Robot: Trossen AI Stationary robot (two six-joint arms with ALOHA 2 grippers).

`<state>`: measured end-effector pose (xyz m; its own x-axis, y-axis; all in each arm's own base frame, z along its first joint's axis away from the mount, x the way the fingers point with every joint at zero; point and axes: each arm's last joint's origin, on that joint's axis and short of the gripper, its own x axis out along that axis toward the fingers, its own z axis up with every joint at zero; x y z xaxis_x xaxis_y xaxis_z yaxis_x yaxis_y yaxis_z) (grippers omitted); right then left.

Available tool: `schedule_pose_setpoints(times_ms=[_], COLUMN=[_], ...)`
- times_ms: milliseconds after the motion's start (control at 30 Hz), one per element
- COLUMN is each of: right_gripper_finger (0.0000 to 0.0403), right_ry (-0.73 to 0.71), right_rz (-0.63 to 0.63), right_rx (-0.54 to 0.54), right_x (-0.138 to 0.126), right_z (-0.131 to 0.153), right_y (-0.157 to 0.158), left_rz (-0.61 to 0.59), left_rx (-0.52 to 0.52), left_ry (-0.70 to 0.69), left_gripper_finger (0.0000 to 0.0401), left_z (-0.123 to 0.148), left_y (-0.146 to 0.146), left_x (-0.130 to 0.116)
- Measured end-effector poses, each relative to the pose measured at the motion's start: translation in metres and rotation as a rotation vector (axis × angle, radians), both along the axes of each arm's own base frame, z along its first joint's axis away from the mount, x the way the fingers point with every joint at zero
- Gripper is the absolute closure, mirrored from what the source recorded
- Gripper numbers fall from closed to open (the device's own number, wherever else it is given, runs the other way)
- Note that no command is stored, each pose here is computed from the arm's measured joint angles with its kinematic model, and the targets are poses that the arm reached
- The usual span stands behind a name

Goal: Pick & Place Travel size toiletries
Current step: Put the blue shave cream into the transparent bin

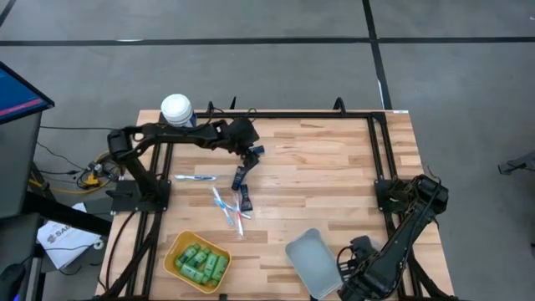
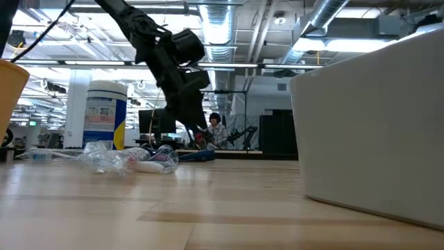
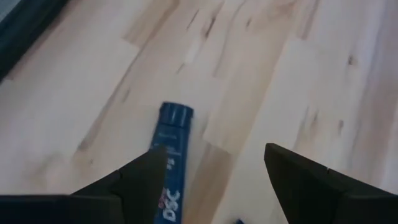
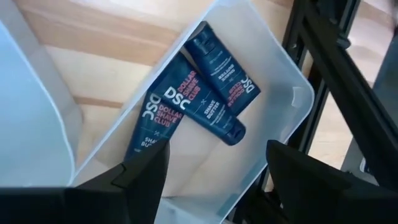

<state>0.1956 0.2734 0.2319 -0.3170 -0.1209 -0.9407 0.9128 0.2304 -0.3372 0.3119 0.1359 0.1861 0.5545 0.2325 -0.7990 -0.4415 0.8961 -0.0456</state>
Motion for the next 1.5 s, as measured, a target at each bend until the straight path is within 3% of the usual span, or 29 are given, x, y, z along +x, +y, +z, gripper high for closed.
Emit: schedule_pose_setpoints(times_ms=[167, 500, 933, 1267, 1500], right_gripper_finger=[0.0143, 0.0143, 0.0143, 0.0143, 0.0143], right_ry=[-0.011, -0.046, -0.078, -0.096, -0.193], right_rz=[0.026, 0.053, 0.057, 0.058, 0.087], right_rx=[0.03, 0.095, 0.138, 0.155, 0.14], right_x=[0.001, 0.005, 0.008, 0.01, 0.015], right_z=[-0.001, -0.002, -0.003, -0.003, 0.001], right_y=[0.002, 0.007, 0.011, 0.013, 0.015], left_rz=[0.011, 0.062, 0.043, 0.066, 0.064], left_rx=[0.047, 0.067, 0.005, -0.047, -0.13], left_ry=[0.024, 0.148, 0.184, 0.176, 0.133], left_gripper_finger=[0.0134, 0.0134, 0.014, 0.0235, 0.0284], left_z=[-0.003, -0.039, -0.066, -0.068, -0.053], left_y=[0.008, 0.015, 0.015, 0.011, 0.005], left_x=[0.009, 0.024, 0.031, 0.031, 0.026])
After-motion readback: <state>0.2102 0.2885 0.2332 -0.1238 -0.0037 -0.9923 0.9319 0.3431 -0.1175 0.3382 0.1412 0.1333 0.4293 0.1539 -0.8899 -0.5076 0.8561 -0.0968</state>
